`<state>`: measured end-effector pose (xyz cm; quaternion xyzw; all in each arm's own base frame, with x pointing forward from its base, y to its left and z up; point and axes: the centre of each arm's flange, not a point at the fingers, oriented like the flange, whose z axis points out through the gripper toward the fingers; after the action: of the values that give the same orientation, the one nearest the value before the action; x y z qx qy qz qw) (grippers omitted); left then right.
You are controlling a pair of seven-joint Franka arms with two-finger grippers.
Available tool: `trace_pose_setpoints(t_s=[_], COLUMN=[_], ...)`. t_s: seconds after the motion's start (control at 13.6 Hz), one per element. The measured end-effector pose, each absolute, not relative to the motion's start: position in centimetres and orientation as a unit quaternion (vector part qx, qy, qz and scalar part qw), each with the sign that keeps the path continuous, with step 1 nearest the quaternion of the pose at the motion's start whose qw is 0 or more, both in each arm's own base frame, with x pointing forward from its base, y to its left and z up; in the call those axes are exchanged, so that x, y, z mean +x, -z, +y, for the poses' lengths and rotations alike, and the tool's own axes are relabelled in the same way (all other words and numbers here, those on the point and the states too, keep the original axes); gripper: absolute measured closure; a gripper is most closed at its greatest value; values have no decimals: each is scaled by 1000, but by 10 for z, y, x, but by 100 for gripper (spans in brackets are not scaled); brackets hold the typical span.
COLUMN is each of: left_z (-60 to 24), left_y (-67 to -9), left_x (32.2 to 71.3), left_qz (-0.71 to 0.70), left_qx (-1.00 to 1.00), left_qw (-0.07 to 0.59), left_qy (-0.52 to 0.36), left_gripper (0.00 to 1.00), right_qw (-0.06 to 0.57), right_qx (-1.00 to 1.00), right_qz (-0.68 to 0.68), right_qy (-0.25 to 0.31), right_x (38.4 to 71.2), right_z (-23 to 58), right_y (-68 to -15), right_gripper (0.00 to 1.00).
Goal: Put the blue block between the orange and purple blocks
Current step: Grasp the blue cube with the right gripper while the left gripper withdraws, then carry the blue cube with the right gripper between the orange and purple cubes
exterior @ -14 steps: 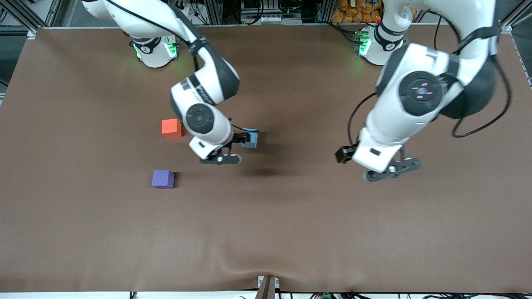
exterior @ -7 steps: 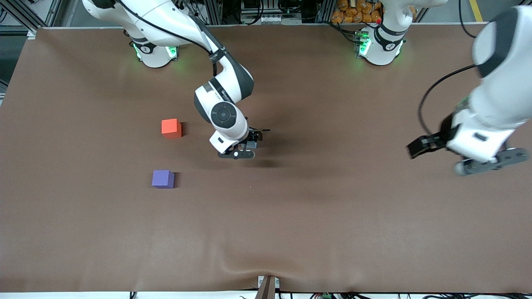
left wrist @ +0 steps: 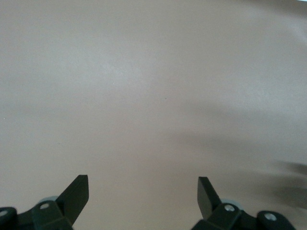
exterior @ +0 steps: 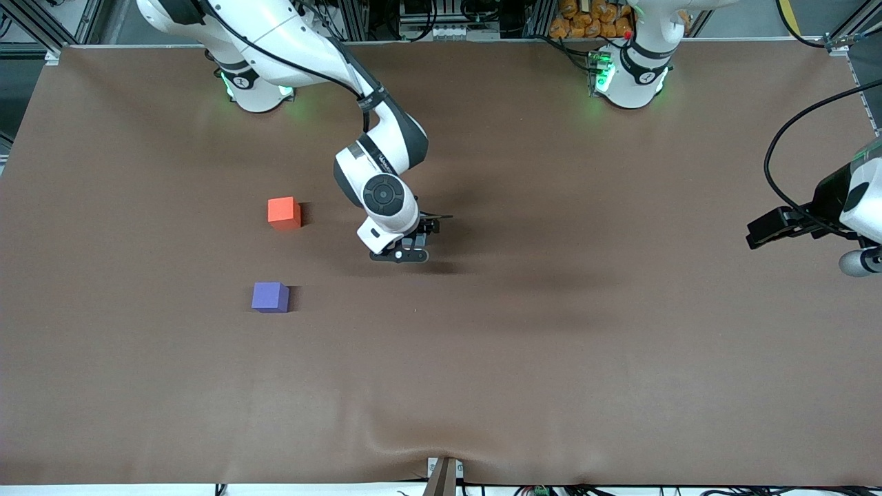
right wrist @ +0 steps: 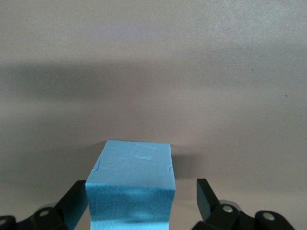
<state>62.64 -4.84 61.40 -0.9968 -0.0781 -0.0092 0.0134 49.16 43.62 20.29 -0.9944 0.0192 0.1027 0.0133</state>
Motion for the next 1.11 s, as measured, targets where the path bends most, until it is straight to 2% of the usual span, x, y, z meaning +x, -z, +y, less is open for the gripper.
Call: trace_pose_setpoints(t_s=[0.22, 0.3, 0.66, 0.96, 1.11], left_z=[-51, -51, -51, -51, -50], left_y=[-615, -614, -616, -621, -623], left_x=[626, 626, 625, 622, 618], left_qz=[-76, -76, -68, -56, -57], left_qx=[-997, -997, -998, -998, -998], left_qw=[13, 13, 13, 13, 14], left_qy=[9, 9, 10, 12, 5], left_gripper=[0, 0, 0, 0, 0], right_qw=[13, 14, 17, 17, 15], right_qx=[-994, -995, -995, -994, -994], right_qz=[20, 20, 36, 68, 56], right_qy=[-102, -102, -93, -81, -95], right_x=[492, 492, 500, 535, 554], right_z=[436, 436, 434, 391, 348], right_y=[-199, -199, -213, -285, -308], right_gripper=[34, 42, 43, 43, 46])
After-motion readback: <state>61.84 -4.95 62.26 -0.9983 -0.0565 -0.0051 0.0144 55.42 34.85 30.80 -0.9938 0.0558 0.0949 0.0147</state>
